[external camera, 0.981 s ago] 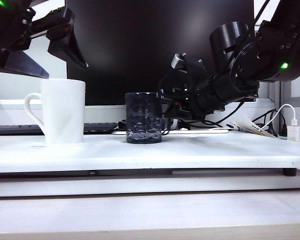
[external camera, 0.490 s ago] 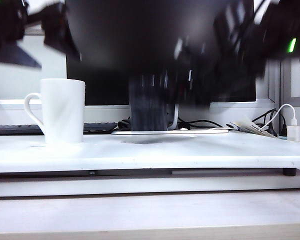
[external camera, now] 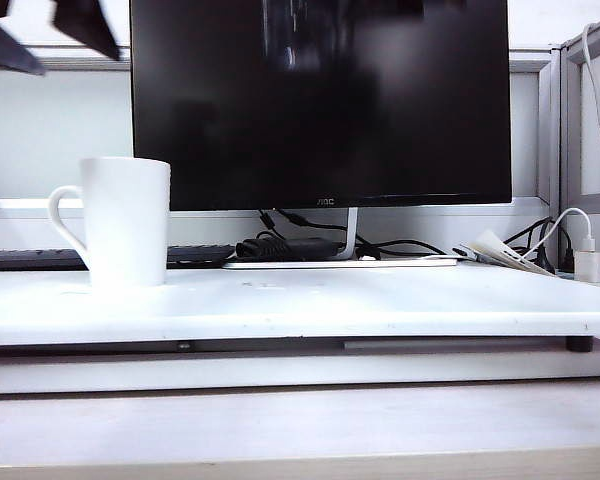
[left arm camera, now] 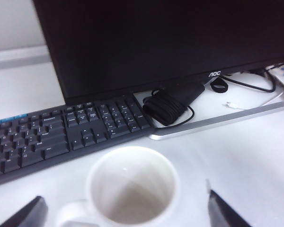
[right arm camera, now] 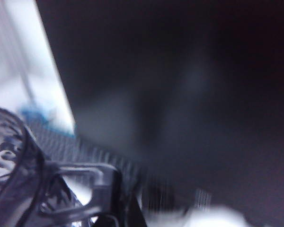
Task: Carefully pick up the black cup and pour some water from the black cup into the white cup.
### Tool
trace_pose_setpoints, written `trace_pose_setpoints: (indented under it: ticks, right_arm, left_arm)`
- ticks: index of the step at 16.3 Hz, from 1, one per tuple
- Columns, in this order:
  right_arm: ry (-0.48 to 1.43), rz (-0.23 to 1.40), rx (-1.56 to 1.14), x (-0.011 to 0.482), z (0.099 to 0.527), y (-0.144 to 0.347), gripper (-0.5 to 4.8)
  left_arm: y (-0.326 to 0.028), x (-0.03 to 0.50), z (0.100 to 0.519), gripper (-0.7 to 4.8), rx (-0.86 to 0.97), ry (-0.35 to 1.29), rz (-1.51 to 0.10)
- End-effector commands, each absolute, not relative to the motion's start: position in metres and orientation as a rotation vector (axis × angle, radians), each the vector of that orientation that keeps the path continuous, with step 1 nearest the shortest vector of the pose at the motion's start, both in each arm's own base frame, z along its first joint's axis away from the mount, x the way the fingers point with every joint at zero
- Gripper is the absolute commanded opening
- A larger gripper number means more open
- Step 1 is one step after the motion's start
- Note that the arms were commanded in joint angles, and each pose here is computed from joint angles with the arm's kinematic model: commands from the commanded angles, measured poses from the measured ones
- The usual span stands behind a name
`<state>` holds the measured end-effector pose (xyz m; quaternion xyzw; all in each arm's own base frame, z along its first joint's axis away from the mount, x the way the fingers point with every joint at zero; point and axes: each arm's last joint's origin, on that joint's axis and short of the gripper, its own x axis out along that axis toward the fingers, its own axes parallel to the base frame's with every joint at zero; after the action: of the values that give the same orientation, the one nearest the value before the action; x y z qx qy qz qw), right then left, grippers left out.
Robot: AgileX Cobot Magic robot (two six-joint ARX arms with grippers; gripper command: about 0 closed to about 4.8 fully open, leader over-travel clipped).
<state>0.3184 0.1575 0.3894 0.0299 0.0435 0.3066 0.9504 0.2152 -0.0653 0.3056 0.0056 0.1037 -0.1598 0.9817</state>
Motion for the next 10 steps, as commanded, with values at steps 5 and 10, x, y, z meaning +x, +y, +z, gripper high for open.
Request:
trace_pose_setpoints:
  ticks: [5,10]
  right_arm:
    - [0.135,0.705,-0.161,0.359,0.365,0.234,-0.07]
    - [0.165,0.661,-0.334,0.358,0.340,0.260,-0.06]
  left_arm:
    - [-0.065,0.241,0.264,4.79,-0.052,0.484,-0.480]
    - [-0.065,0.241,0.264,4.79,-0.052,0.480,-0.477]
